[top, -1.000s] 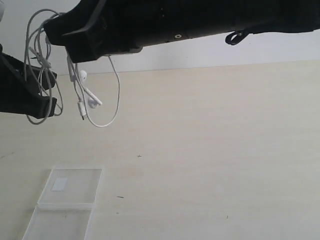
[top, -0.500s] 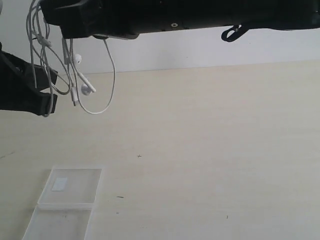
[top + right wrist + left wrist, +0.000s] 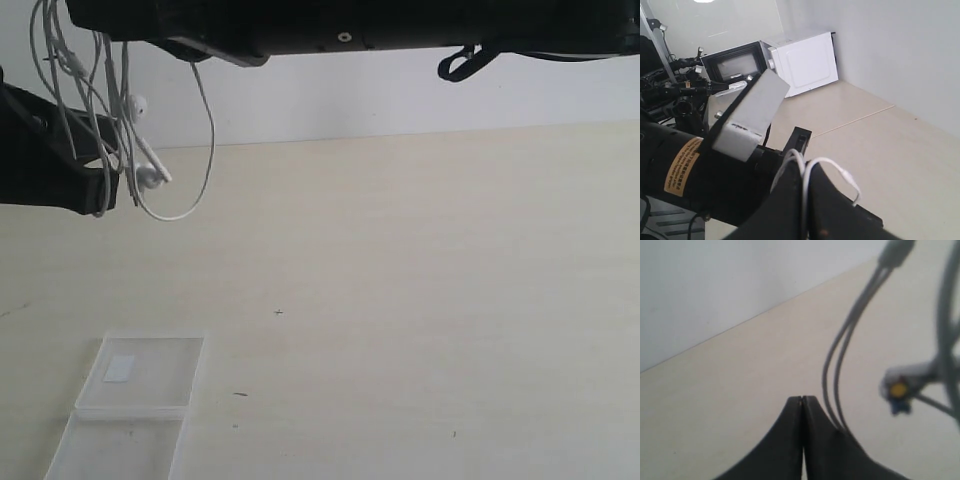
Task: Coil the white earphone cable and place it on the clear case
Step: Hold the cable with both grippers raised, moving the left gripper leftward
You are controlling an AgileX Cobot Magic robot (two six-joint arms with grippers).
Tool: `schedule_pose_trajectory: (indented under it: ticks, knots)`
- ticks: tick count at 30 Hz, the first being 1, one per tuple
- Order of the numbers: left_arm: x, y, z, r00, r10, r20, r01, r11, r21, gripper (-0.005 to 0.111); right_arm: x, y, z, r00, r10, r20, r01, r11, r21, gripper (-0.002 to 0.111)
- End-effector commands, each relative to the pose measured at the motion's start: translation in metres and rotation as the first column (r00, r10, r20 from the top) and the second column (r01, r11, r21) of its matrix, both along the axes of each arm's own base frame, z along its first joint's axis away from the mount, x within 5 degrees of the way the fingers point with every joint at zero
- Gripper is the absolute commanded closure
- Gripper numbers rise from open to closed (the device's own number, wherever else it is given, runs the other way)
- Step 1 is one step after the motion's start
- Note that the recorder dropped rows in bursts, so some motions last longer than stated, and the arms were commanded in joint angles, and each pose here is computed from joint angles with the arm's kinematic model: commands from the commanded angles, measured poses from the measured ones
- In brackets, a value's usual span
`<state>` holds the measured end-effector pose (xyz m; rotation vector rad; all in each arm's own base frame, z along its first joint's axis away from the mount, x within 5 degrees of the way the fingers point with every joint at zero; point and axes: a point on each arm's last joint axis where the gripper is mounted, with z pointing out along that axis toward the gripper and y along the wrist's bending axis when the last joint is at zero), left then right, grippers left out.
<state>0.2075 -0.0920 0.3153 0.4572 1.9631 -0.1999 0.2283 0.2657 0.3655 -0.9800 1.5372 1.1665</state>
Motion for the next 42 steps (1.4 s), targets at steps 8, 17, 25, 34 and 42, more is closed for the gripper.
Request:
schedule_pose_trajectory:
  ticks: [8,17,25,34,42]
  knots:
    - [0.000,-0.002,0.001,0.999,0.035,-0.020,-0.037,0.993,-0.113,0.084,0.003,-0.004,0.003,0.999,-0.051,0.004,0.051,0.999,0.007,0.108]
    - [-0.004,0.001,0.001,0.997,0.051,-0.053,-0.057,0.993,-0.105,0.058,0.007,-0.005,0.002,0.995,-0.101,0.001,0.101,0.995,-0.005,0.108]
    - [-0.007,0.016,0.005,0.987,0.139,-0.083,-0.151,0.975,-0.160,0.058,0.011,-0.006,0.001,0.990,-0.141,-0.009,0.141,0.990,-0.015,0.108]
    - [-0.008,0.028,0.006,0.962,0.232,-0.143,-0.260,0.939,-0.227,0.037,0.012,-0.007,0.000,0.987,-0.160,-0.006,0.160,0.987,-0.019,0.108]
    - [-0.008,0.028,0.006,0.949,0.257,-0.181,-0.301,0.908,-0.291,0.037,0.010,-0.005,-0.001,0.992,-0.121,-0.023,0.121,0.993,-0.014,0.108]
